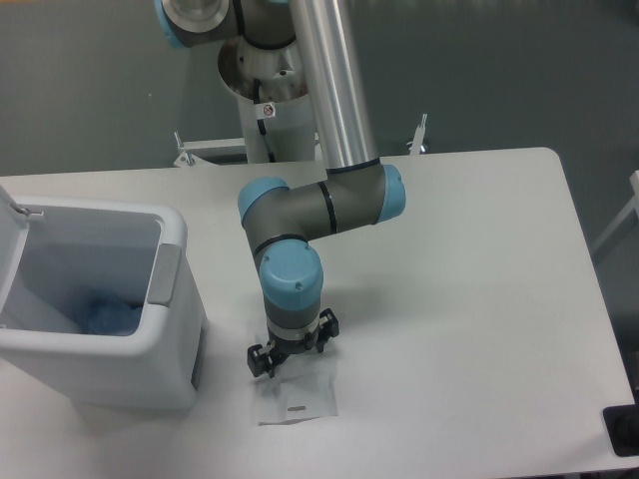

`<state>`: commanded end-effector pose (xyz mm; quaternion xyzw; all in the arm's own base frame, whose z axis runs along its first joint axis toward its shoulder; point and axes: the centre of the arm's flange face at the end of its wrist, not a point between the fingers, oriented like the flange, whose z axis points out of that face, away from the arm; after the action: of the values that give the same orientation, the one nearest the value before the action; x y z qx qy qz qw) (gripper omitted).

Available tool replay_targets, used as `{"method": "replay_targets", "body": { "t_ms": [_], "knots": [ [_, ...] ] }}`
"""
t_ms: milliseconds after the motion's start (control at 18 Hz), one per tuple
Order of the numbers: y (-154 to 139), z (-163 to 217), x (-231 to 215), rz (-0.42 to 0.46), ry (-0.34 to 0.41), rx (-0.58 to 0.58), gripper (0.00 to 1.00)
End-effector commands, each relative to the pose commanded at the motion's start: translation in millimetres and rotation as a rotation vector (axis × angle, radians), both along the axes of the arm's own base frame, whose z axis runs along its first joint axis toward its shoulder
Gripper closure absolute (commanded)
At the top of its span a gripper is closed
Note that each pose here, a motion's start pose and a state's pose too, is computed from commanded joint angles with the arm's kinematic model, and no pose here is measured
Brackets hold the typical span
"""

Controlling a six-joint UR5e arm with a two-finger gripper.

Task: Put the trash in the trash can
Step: 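Lower the gripper onto the bag and pinch it closed, then lift the bag and carry it over the trash bin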

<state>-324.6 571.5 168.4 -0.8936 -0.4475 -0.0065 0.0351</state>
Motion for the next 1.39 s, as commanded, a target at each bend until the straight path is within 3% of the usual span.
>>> {"method": "replay_targets", "body": {
  "t_ms": [444,556,778,944,1222,1389],
  "knots": [
    [0.4,3.1,0.3,0.0,0.001,0.008,0.23],
    [0.4,5.1,0.3,0.0,0.003,0.01,0.33],
    [0.3,9.3,0.0,0.001,0.008,0.011,0.64],
    [-0.7,24.1,0.8,0.0,0.021,0.026,0.68],
    [-3.5,43.5,5.2,-0.001,0.034,0.048,0.97],
    [-2.8,66.0,4.4,-0.001,0.06,0.075,1.0]
  ]
}}
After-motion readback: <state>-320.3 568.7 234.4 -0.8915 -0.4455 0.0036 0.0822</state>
